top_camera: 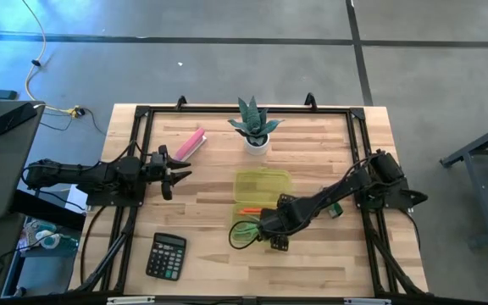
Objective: Pack school essentials
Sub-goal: Put the box of crayons into the supply box
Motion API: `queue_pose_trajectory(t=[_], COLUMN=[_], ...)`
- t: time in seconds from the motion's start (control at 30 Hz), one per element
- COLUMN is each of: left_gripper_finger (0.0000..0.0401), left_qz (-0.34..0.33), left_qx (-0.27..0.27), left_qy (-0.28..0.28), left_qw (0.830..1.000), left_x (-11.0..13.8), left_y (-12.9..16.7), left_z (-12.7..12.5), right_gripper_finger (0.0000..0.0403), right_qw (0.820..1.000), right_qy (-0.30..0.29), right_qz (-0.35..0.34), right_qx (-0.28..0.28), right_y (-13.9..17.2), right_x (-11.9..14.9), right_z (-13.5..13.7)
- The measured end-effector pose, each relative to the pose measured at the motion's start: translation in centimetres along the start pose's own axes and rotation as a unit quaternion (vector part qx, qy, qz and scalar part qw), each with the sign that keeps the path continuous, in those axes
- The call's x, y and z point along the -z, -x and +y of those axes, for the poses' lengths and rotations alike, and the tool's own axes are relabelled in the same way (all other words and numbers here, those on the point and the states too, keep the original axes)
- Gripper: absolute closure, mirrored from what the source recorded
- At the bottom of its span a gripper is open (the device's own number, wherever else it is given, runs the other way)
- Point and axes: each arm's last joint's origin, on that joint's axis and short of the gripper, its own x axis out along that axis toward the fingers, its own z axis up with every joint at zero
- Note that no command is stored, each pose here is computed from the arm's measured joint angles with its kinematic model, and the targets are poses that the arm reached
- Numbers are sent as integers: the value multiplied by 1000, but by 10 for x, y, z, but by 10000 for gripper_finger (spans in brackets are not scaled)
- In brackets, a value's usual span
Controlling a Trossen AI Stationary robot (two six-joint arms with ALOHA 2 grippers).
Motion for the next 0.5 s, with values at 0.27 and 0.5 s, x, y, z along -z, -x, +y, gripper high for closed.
queue_pose_trajectory(t=[0.27,0.5], left_gripper_finger=[270,270], left_qz=[0,0], left_qx=[0,0], left_qy=[0,0], left_qw=[1000,1000], left_x=[0,0], left_y=[0,0], left_z=[0,0], right_gripper_finger=[4,4], right_qw=[996,971], right_qy=[-76,-193], right_qz=[-24,-82], right_qx=[48,116], right_y=[21,65], right_x=[8,29], right_z=[-6,-19])
